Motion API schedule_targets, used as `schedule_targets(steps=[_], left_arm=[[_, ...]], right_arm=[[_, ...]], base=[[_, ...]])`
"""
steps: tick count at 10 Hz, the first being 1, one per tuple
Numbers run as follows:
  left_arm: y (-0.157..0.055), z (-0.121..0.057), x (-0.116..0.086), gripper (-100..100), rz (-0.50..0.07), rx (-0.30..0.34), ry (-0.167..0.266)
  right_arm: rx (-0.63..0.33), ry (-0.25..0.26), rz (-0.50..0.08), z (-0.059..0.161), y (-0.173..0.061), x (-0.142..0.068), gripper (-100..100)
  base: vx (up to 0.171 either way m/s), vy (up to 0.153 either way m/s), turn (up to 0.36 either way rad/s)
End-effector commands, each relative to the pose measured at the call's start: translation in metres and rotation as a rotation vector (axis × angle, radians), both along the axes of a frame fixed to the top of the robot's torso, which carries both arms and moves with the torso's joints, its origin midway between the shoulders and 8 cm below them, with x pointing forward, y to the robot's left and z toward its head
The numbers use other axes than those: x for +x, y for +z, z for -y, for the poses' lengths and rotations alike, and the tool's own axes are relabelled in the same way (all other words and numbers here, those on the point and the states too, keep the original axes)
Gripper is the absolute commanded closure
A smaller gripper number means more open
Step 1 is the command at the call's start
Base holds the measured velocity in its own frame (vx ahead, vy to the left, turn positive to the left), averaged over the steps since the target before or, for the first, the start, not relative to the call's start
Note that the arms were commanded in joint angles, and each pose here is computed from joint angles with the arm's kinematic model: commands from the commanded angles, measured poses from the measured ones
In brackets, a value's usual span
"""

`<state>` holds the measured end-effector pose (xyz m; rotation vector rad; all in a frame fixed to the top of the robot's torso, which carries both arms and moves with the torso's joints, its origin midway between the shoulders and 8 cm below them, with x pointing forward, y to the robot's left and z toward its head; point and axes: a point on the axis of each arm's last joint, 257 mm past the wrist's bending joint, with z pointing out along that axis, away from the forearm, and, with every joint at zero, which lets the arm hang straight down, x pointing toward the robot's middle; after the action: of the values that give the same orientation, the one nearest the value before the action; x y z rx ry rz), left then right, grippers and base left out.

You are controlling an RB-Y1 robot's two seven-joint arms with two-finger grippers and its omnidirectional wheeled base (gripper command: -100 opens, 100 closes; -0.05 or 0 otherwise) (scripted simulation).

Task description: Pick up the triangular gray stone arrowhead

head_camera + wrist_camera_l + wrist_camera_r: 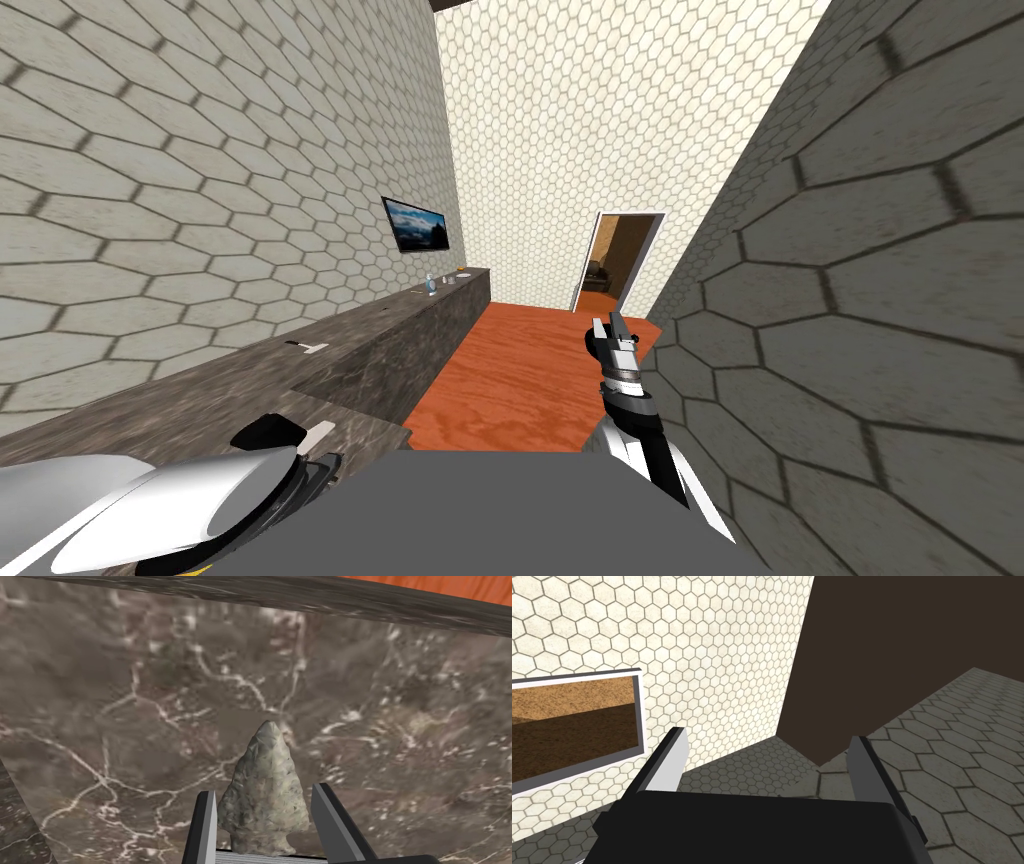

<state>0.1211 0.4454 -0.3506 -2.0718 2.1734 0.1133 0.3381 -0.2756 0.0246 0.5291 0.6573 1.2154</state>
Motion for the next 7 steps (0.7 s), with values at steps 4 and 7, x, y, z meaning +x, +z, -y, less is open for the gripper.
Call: schedule_targets(steps=[4,7], left_arm=[[0.012,0.005,-0.004,100,-0.004,-0.002,-0.006],[0.015,0.006,-0.006,0,-0.004,-0.001,-0.007]], right_arm=[[0.000,0.000,0.000,0.000,0.000,0.000,0],[0.000,0.000,0.000,0.000,0.000,0.000,0]], base=[[0.012,0.003,0.020],[0.012,0.006,0.012]])
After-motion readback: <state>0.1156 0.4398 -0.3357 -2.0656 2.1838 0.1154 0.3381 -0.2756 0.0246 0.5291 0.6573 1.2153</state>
